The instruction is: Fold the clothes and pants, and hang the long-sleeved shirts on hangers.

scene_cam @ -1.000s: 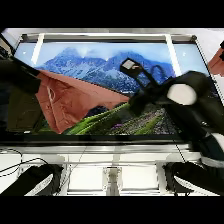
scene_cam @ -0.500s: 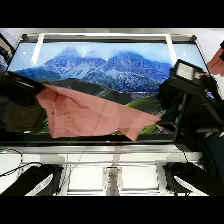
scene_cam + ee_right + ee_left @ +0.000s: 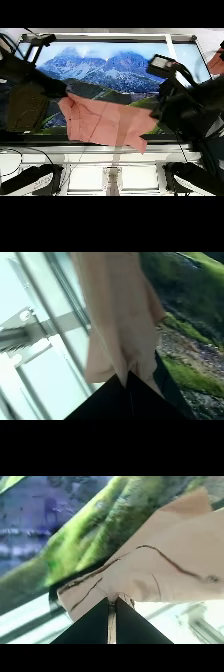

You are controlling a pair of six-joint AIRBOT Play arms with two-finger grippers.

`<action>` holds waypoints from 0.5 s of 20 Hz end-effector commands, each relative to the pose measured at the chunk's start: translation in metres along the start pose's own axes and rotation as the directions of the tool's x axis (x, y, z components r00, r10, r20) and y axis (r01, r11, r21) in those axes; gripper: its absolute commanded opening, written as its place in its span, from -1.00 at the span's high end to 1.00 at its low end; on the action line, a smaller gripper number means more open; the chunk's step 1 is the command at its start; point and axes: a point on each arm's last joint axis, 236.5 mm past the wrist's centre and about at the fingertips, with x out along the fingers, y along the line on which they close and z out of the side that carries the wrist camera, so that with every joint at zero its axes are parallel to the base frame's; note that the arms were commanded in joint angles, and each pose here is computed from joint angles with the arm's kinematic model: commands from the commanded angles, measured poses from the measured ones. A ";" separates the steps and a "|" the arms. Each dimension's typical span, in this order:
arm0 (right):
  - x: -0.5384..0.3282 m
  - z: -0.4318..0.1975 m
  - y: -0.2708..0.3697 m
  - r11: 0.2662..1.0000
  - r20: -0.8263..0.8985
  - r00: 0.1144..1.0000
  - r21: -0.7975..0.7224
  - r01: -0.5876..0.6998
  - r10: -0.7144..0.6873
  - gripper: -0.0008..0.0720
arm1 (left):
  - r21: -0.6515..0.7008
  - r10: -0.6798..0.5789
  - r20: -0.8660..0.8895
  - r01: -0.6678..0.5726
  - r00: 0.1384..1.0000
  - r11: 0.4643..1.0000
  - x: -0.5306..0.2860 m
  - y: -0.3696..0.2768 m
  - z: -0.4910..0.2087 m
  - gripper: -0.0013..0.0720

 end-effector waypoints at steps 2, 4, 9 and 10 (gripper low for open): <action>0.048 0.039 -0.105 0.958 0.044 0.975 0.198 0.207 -0.220 0.97 | 0.079 0.093 0.083 -0.100 0.992 0.992 0.045 0.059 0.047 0.89; 0.068 0.052 -0.137 0.941 0.079 0.959 0.231 0.250 -0.274 0.97 | 0.107 0.219 0.139 -0.234 0.966 0.966 0.057 0.089 0.061 0.90; 0.121 0.061 -0.196 0.913 0.059 0.936 0.252 0.322 -0.347 0.97 | 0.126 0.326 0.301 -0.377 0.896 0.918 0.093 0.126 0.093 0.89; 0.132 0.056 -0.198 0.916 0.028 0.941 0.244 0.320 -0.336 0.97 | 0.148 0.325 0.299 -0.381 0.897 0.913 0.103 0.128 0.090 0.90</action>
